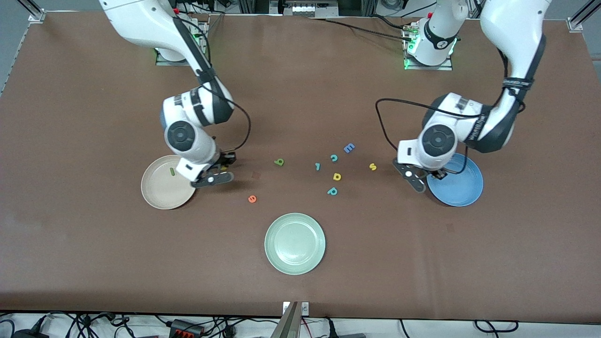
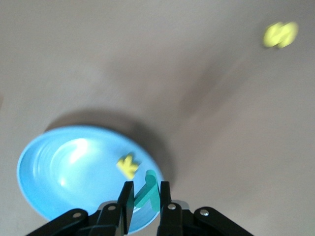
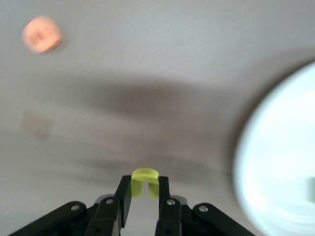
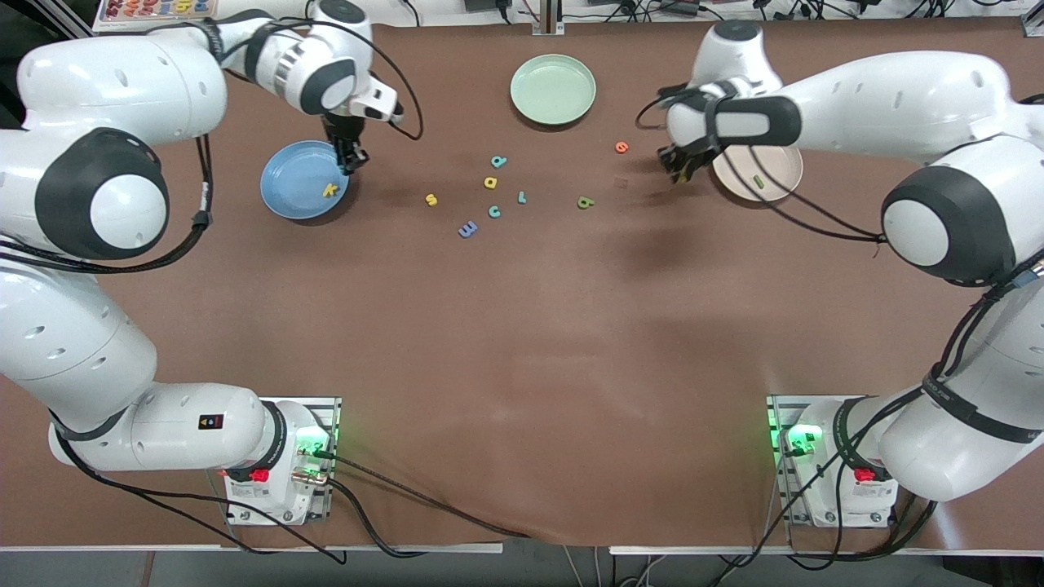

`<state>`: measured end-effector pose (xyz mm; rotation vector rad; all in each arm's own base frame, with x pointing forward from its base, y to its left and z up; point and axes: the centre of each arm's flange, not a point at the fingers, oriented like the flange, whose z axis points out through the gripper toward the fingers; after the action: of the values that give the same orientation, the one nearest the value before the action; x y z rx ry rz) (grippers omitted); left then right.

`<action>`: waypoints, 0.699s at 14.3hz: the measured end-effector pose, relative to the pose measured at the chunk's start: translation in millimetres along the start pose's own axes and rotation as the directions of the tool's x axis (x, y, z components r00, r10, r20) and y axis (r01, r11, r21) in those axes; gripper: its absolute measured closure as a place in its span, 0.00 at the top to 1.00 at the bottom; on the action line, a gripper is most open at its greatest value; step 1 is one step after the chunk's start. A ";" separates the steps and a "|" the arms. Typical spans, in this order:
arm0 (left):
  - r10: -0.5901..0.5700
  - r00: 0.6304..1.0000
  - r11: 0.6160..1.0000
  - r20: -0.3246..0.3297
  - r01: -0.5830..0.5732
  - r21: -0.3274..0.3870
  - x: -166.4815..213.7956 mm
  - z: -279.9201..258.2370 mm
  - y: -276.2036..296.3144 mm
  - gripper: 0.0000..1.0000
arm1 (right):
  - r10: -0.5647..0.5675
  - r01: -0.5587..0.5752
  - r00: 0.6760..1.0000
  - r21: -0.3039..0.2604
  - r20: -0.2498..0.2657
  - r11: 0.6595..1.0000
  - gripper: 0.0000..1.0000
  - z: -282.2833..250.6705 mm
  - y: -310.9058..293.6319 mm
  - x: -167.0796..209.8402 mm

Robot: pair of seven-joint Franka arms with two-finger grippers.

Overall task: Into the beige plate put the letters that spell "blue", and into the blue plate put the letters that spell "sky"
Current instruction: 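Drop the y into the blue plate while the right gripper drops the u onto beige, then grasp the yellow s with the left gripper while the right gripper grasps the orange e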

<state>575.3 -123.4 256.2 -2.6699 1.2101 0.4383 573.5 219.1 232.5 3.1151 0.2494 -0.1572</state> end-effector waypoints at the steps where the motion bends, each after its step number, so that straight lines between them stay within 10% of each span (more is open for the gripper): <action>1: -0.040 0.999 0.999 0.006 0.040 -0.018 -14.1 9.1 -20.0 0.26 | 0.031 -0.031 1.000 -0.012 -0.001 0.999 0.26 -8.7 28.3 3.8; 5: -0.150 0.989 0.985 0.005 0.150 -0.080 -50.6 51.5 -71.4 0.26 | 0.103 -0.100 0.993 -0.043 0.058 0.994 0.26 -6.5 115.5 0.9; 10: -0.203 0.979 0.974 0.011 0.203 -0.098 -43.2 60.1 -64.4 0.67 | 0.125 -0.119 0.987 -0.056 0.103 0.991 0.26 23.7 127.1 -3.8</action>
<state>585.4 -34.1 216.8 -2.8389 0.9236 0.4771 587.6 92.5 209.9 3.0494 0.0596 -0.3081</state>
